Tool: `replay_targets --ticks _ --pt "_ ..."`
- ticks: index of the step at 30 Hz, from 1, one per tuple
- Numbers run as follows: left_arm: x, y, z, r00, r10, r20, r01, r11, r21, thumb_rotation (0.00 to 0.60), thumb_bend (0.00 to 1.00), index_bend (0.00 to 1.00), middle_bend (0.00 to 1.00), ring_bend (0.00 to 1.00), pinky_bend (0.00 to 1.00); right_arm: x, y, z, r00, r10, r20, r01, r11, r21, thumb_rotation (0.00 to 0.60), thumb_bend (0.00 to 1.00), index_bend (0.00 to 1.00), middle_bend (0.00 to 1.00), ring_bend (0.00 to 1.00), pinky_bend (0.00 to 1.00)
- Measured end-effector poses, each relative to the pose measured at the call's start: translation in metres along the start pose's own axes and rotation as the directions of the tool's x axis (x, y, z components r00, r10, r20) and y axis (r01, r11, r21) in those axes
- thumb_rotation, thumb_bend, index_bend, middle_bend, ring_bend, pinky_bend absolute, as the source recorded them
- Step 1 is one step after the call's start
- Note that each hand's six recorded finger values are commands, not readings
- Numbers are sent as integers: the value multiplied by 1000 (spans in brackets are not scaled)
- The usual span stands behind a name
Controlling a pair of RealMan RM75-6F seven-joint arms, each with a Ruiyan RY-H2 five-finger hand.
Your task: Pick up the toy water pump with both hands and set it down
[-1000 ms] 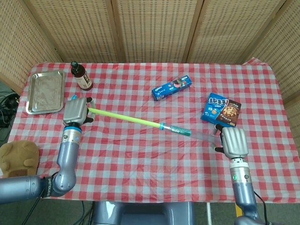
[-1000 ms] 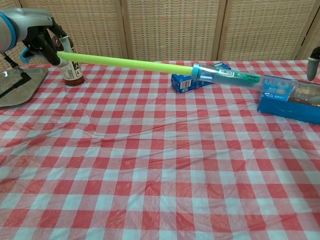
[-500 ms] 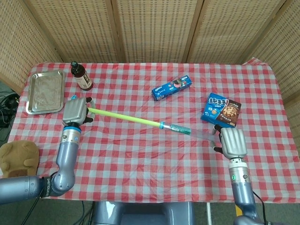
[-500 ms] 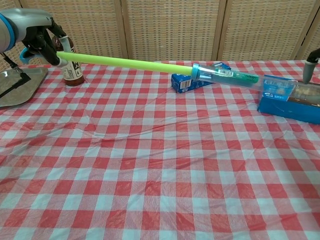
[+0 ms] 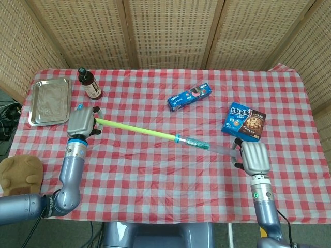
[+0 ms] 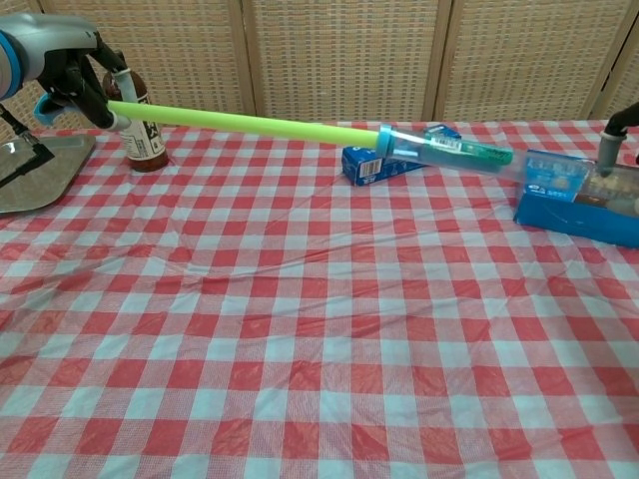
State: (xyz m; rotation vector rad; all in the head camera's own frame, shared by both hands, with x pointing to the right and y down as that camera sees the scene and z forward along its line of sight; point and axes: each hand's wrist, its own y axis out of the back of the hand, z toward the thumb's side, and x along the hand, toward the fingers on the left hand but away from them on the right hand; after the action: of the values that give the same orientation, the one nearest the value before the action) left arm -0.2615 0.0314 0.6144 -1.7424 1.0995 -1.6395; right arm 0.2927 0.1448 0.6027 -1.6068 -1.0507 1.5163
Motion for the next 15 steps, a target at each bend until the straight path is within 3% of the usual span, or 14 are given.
replay_targets --ticks 15 --pt "-7 -5 1 1000 -29 9 28 999 31 600 712 885 964 887 798 -10 11 9 998 -56 -17 56 998 6 600 475 601 1000 1000 676"
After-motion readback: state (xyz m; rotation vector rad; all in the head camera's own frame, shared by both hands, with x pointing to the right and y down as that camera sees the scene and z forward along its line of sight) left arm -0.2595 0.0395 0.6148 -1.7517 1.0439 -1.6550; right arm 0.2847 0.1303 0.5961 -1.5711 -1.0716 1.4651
